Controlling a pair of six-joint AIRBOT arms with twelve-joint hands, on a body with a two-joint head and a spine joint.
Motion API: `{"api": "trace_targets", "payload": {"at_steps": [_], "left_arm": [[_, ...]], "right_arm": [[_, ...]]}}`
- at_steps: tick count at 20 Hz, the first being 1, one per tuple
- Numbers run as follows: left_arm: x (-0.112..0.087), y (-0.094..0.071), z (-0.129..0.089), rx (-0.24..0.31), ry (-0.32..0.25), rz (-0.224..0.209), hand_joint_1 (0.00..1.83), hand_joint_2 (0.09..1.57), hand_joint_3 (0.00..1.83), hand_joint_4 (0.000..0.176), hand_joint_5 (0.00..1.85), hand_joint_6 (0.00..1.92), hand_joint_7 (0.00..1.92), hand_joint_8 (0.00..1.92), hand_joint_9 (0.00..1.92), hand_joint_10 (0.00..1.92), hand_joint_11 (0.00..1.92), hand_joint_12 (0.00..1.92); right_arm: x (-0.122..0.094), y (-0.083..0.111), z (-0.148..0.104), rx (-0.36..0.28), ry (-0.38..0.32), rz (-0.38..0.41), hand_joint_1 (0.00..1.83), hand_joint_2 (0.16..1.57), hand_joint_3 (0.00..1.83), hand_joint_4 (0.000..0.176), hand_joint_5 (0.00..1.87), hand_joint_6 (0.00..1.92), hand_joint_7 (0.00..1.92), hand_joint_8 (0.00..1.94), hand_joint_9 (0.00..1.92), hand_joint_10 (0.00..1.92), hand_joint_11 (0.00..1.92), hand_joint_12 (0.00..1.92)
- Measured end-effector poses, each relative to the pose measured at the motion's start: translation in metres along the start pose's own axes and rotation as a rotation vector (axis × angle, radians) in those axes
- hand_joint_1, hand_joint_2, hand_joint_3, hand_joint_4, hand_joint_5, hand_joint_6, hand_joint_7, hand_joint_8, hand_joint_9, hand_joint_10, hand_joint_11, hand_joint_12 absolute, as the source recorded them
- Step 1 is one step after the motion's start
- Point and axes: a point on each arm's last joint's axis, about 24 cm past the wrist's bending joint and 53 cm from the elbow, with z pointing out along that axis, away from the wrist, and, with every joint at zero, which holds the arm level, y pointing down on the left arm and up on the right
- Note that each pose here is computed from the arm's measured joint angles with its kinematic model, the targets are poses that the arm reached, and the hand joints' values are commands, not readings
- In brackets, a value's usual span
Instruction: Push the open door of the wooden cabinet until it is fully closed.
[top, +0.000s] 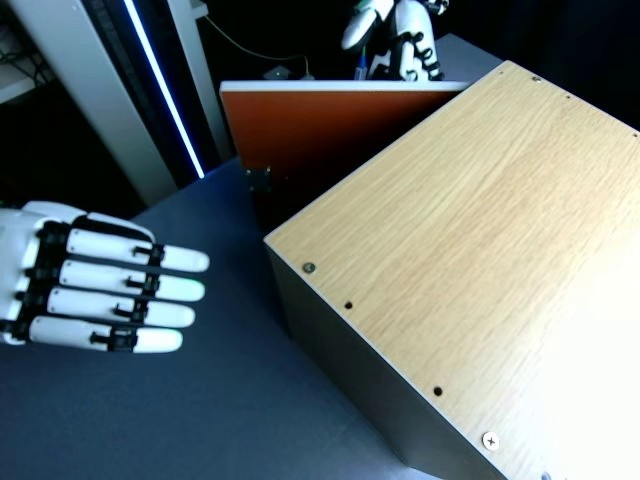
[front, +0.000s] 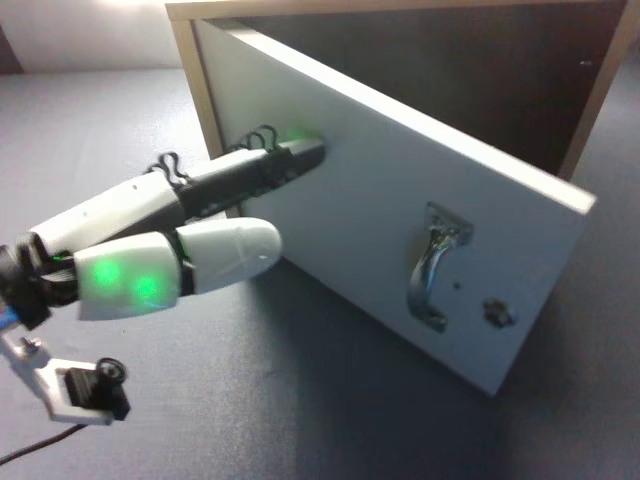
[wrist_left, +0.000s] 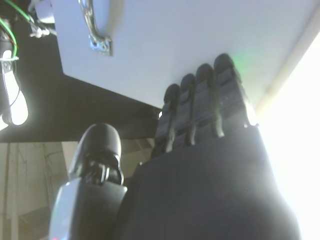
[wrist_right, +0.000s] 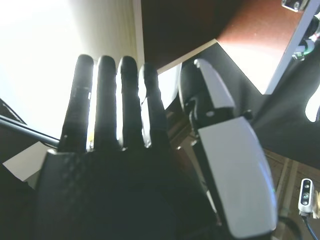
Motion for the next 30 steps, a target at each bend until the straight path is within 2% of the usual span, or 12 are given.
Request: {"api": "trace_targets", "payload": {"at_steps": [2,4,6,11,14,18,19,23,26,29,30], "left_arm": [[0.002,0.0,0.007,0.003,0.012,0.009,0.0,1.46,0.01,0.0,0.13,0.01,0.11,0.01,0.11,0.01,0.07,0.01],[0.001,-0.001,0.011,0.007,0.014,0.014,0.0,1.46,0.01,0.0,0.15,0.02,0.14,0.02,0.13,0.02,0.12,0.02],[0.001,0.0,0.016,0.012,0.012,0.011,0.0,1.45,0.0,0.0,0.16,0.0,0.17,0.01,0.16,0.01,0.15,0.03],[0.006,-0.002,0.032,0.031,0.035,0.021,0.0,1.46,0.0,0.0,0.13,0.0,0.16,0.0,0.14,0.0,0.08,0.0],[0.002,-0.006,0.041,0.044,0.028,0.026,0.0,1.45,0.0,0.0,0.12,0.0,0.12,0.0,0.11,0.0,0.09,0.01],[-0.002,-0.011,0.051,0.069,0.006,0.007,0.0,1.46,0.0,0.0,0.12,0.01,0.11,0.01,0.1,0.01,0.09,0.01],[-0.003,-0.013,0.053,0.077,0.002,0.002,0.05,1.44,0.0,0.0,0.14,0.01,0.13,0.01,0.13,0.01,0.13,0.02],[-0.01,-0.013,0.053,0.076,-0.022,-0.012,0.06,1.41,0.0,0.0,0.1,0.0,0.09,0.0,0.11,0.0,0.13,0.02],[-0.012,-0.012,0.053,0.075,-0.029,-0.018,0.06,1.4,0.0,0.0,0.08,0.0,0.09,0.0,0.1,0.0,0.13,0.02],[-0.012,-0.012,0.053,0.075,-0.03,-0.019,0.04,1.41,0.0,0.0,0.1,0.01,0.1,0.0,0.11,0.0,0.12,0.02],[-0.012,-0.012,0.053,0.076,-0.03,-0.019,0.02,1.41,0.0,0.0,0.1,0.0,0.09,0.0,0.1,0.0,0.11,0.01]], "right_arm": [[0.001,0.0,0.0,-0.001,0.0,0.003,0.69,1.38,0.0,0.0,0.36,0.0,0.36,0.0,0.32,0.0,0.06,0.66],[0.002,-0.001,0.0,0.002,0.001,0.005,0.53,1.38,0.0,0.0,0.33,0.0,0.29,0.0,0.26,0.0,0.0,0.71],[0.002,-0.001,0.0,0.0,0.0,0.005,0.51,1.38,0.0,0.0,0.33,0.0,0.29,0.0,0.25,0.0,0.0,0.68],[0.002,-0.002,0.0,0.001,0.0,0.005,0.53,1.38,0.0,0.0,0.34,0.0,0.31,0.0,0.24,0.0,0.0,0.61],[0.002,-0.002,0.0,0.0,0.001,0.005,0.53,1.38,0.0,0.0,0.33,0.0,0.31,0.0,0.25,0.0,0.0,0.62],[0.002,-0.001,0.0,-0.001,0.0,0.008,0.57,1.39,0.0,0.0,0.33,0.0,0.31,0.0,0.27,0.0,0.0,0.67],[0.002,-0.002,0.0,0.001,0.001,0.008,0.55,1.39,0.0,0.0,0.33,0.0,0.31,0.0,0.26,0.0,0.0,0.67],[0.002,-0.002,0.0,0.0,0.0,0.008,0.57,1.39,0.0,0.0,0.33,0.0,0.32,0.0,0.25,0.0,0.0,0.64],[0.002,-0.002,0.0,0.001,0.0,0.008,0.53,1.39,0.0,0.0,0.34,0.0,0.34,0.0,0.27,0.0,0.0,0.71],[0.002,-0.002,0.0,0.0,0.001,0.009,0.57,1.38,0.0,0.0,0.35,0.0,0.33,0.0,0.27,0.0,0.0,0.72],[0.002,-0.002,0.0,0.0,0.0,0.008,0.59,1.39,0.0,0.0,0.34,0.0,0.33,0.0,0.26,0.01,0.0,0.68]]}}
